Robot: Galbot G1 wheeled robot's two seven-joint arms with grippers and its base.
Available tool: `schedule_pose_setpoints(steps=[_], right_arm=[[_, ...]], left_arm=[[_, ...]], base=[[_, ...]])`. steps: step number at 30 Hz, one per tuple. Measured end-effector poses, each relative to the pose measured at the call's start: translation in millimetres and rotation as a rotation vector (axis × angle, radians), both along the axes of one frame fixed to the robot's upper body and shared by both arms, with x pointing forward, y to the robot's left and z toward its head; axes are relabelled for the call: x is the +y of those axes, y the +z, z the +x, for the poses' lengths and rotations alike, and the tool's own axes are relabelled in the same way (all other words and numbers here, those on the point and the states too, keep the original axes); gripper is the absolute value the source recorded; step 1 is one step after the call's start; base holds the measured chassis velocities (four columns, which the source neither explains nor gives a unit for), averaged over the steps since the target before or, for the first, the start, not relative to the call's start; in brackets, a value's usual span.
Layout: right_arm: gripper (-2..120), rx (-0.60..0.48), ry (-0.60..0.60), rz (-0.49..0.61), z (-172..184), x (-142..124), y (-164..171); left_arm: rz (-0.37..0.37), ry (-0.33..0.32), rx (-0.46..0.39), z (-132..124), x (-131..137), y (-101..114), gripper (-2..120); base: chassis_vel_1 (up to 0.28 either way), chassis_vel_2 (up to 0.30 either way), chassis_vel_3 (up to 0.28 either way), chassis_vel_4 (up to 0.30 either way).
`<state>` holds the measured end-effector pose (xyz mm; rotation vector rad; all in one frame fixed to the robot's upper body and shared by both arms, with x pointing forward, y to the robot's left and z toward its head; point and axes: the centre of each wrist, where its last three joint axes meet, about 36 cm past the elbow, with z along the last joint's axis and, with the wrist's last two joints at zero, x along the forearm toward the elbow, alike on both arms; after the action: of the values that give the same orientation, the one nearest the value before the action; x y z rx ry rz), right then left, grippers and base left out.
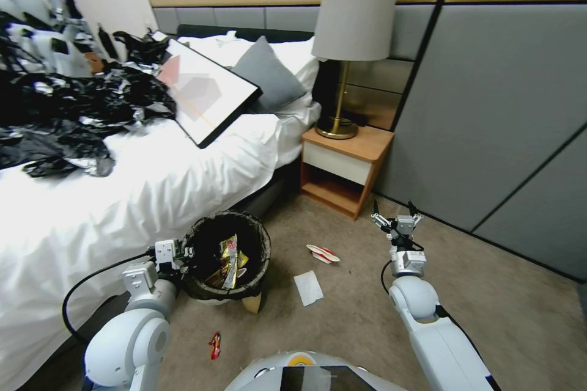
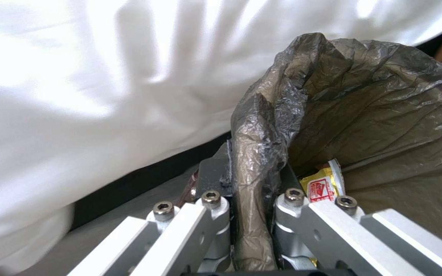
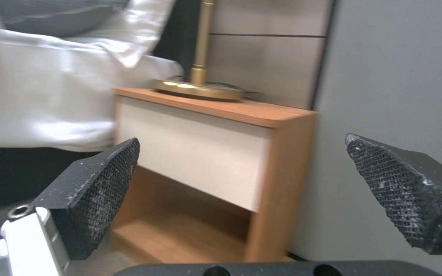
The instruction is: Pick up the trash bin, then pick up the garbage from the floor and place it into the trash bin.
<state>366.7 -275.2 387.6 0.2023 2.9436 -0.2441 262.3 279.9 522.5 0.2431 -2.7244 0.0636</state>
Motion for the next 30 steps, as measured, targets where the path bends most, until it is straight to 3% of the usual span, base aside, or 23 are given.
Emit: schedule_pose_setpoints(steps=[25, 30], right_arm=[[100, 0.011, 0.017, -0.017, -1.4, 0.1, 4.3], [100, 0.072, 0.043, -0.018, -0.4, -7.6, 15.9]], left_arm=[[0.010, -0.016, -0.009, -2.0, -1.3, 3.7, 4], [0.016, -0.016, -0.007, -2.4, -1.1, 4.0, 4]], base=[[0.010, 0.011, 0.009, 0.011], [0.000, 0.000, 0.000, 0.000]])
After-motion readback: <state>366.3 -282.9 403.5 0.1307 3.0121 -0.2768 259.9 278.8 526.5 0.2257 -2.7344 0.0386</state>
